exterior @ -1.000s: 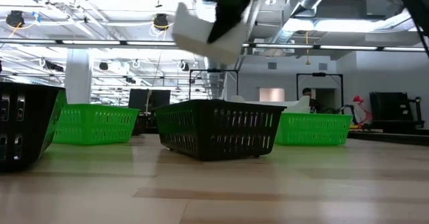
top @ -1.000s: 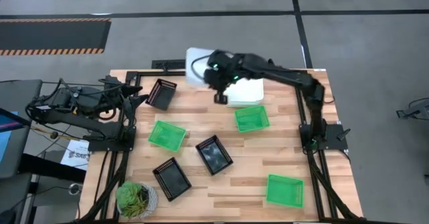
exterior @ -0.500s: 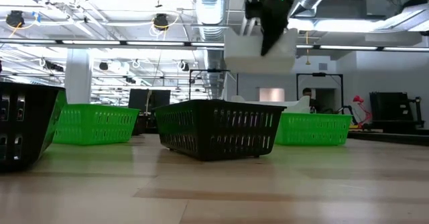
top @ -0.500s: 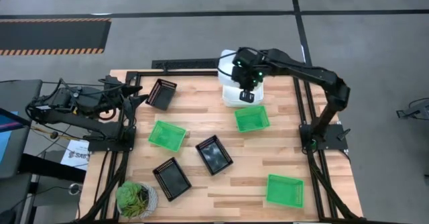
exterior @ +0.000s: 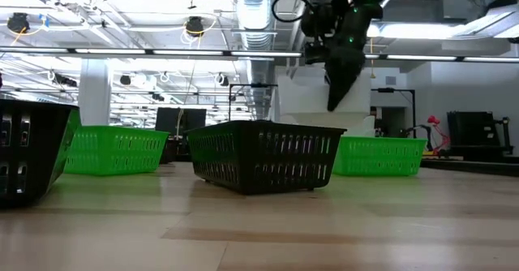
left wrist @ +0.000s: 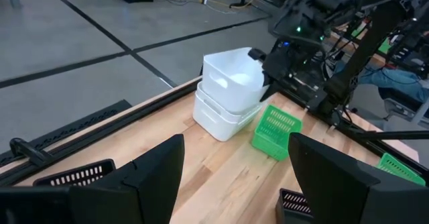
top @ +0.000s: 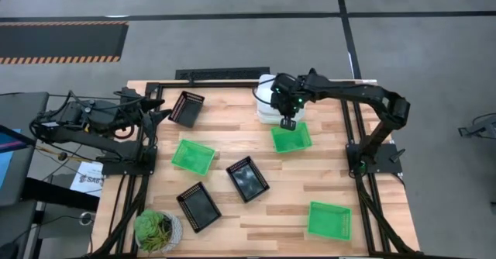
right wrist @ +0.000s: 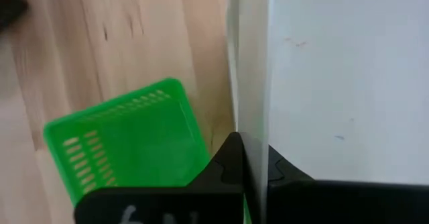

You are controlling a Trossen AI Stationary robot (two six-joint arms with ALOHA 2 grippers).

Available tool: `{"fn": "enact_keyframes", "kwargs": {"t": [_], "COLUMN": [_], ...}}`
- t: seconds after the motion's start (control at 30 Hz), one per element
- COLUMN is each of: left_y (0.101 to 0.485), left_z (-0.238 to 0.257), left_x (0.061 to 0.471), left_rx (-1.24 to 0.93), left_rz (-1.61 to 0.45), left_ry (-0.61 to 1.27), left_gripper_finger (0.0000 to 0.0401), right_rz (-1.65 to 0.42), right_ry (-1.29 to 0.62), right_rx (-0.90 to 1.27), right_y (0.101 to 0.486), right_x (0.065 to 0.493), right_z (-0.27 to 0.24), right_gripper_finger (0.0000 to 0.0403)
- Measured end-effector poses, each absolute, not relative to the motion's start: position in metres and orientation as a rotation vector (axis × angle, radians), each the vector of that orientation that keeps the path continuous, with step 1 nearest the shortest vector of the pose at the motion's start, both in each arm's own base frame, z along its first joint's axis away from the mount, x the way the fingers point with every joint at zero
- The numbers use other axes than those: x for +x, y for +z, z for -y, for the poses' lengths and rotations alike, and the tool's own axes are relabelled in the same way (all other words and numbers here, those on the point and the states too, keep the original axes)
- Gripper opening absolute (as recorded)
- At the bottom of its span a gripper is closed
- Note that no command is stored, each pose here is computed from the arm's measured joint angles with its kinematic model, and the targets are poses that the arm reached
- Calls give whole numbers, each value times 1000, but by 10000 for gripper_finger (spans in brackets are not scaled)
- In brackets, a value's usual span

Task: Stack baskets by color
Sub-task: Stack the white bin on the white bin

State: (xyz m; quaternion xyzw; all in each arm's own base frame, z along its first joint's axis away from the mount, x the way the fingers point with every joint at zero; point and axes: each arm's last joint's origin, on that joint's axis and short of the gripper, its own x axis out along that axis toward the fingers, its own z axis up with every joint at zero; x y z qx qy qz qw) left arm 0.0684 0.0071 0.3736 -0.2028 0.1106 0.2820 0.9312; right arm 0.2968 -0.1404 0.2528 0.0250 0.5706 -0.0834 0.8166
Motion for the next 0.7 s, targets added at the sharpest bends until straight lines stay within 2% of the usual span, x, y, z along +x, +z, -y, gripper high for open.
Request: {"fn": "enact_keyframes", "kwargs": {"t": [0.7], "left_y": [374], "left_z": [-7], "left_x": [69], "left_rx": [-413], "left_rz": [-228], "left_ry": [576], "left_gripper_finger": [256], "right_rz": [-1242], "right_ry": [-108], "right_rx": [-22], "right_y": [231], "right_x": [294], "right_z": [154], "right_gripper_finger": [28]}}
